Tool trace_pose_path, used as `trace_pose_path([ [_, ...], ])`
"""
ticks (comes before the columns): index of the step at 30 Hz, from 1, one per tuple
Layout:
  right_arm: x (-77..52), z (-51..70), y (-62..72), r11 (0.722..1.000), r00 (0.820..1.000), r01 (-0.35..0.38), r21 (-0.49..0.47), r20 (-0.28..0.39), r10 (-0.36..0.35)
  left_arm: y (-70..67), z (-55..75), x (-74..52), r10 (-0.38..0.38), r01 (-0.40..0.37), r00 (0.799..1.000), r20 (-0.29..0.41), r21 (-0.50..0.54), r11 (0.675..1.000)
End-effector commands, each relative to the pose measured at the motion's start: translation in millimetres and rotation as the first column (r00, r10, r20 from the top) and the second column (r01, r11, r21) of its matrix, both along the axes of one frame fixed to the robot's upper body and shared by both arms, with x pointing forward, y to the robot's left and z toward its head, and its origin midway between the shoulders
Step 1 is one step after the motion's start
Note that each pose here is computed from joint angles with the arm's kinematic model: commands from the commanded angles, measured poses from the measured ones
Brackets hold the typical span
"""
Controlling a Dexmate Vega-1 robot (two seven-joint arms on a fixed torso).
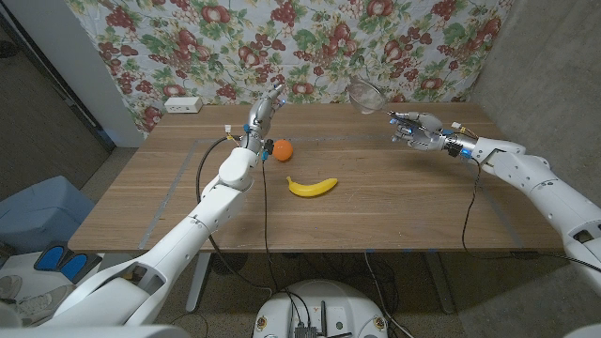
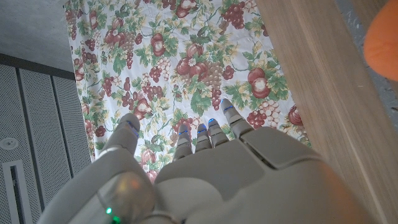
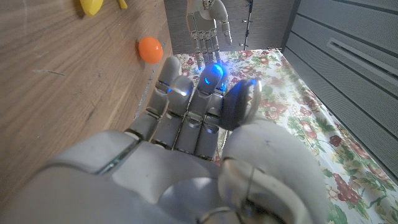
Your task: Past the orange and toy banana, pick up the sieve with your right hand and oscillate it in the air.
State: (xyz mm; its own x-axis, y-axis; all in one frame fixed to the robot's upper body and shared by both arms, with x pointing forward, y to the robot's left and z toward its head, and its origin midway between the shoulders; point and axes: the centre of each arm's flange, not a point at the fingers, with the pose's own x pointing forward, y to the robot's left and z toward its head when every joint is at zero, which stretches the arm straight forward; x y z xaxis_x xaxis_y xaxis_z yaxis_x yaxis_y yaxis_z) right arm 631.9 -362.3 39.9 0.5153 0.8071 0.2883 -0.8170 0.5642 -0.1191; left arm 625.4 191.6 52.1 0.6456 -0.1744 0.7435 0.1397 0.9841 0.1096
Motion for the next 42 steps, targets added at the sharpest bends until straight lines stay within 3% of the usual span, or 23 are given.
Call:
trace_pose_path([
  [1, 0.3, 0.6, 1.6, 0.985, 0.995, 0.075, -0.158, -0.054, -0.084, -2.1, 0.4, 2.6, -0.004, 0.004, 1.0, -0.004, 0.001, 1.0],
  [16, 2.7, 3.5, 6.1, 0.946, 0.982, 0.128, -0.297, -0.094, -0.162, -0.7, -0.2, 2.2, 0.001, -0.001, 1.0, -0.005, -0.001, 1.0],
  [42, 6.9, 2.5, 9.5, 0.917, 0.963, 0.16, -0.366, -0.146, -0.226, 3.7, -1.0, 0.7, 0.002, -0.002, 1.0, -0.003, -0.005, 1.0],
])
